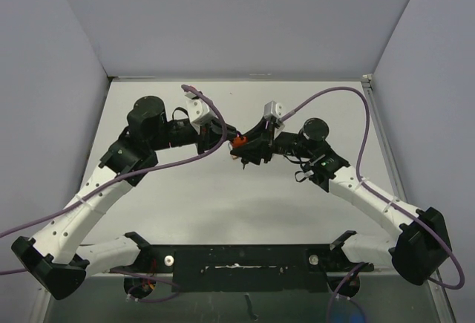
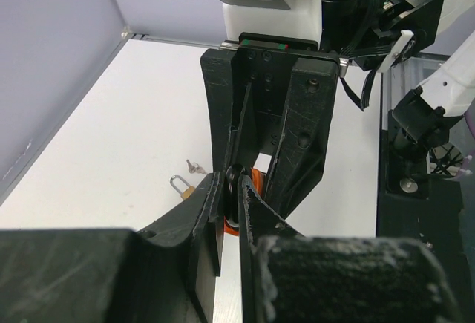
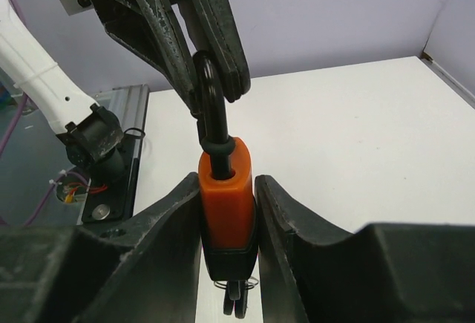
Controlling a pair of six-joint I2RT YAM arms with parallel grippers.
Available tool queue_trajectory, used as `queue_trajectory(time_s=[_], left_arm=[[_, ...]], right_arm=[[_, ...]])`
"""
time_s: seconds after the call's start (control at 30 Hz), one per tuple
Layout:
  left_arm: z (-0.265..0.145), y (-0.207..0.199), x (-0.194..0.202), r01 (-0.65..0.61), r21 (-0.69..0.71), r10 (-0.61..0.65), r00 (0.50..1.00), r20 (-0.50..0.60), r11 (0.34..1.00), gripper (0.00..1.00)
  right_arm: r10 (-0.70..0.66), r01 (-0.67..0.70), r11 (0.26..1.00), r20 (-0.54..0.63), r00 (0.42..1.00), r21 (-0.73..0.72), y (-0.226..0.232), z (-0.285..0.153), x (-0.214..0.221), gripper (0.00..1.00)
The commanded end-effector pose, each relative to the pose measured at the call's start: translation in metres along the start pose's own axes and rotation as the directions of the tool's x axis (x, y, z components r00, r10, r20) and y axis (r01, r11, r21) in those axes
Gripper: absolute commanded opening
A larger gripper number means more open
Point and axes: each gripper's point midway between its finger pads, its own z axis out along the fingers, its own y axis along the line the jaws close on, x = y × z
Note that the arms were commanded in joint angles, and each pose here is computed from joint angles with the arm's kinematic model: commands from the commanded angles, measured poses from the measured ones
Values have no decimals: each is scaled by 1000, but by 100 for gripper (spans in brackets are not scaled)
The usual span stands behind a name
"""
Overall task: Lock with the key
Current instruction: Lock the lock.
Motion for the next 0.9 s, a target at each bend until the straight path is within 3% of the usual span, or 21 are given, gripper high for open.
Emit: queue_trajectory(time_s=[0.0,0.33,0.53,0.87], left_arm=[[2,-11,51,103,27,-98,984,-152,994,0],[-3,-3,25,34,-8,-34,995,-97,999,0],[-2,-4,26,48,0,-48,995,-89,999,0],[5,-18,37,115,68,-110,991,-75,991,0]], right_arm=[[-256,282,958,299,919,-49,38,-5,-132,0],[-250,302,936,260,933,-182,68,-16,-117,0],[-262,321,930,284,922,-182,73,-21,-121,0],[-300,317,948,380,875,20,46,-22,-143,0]])
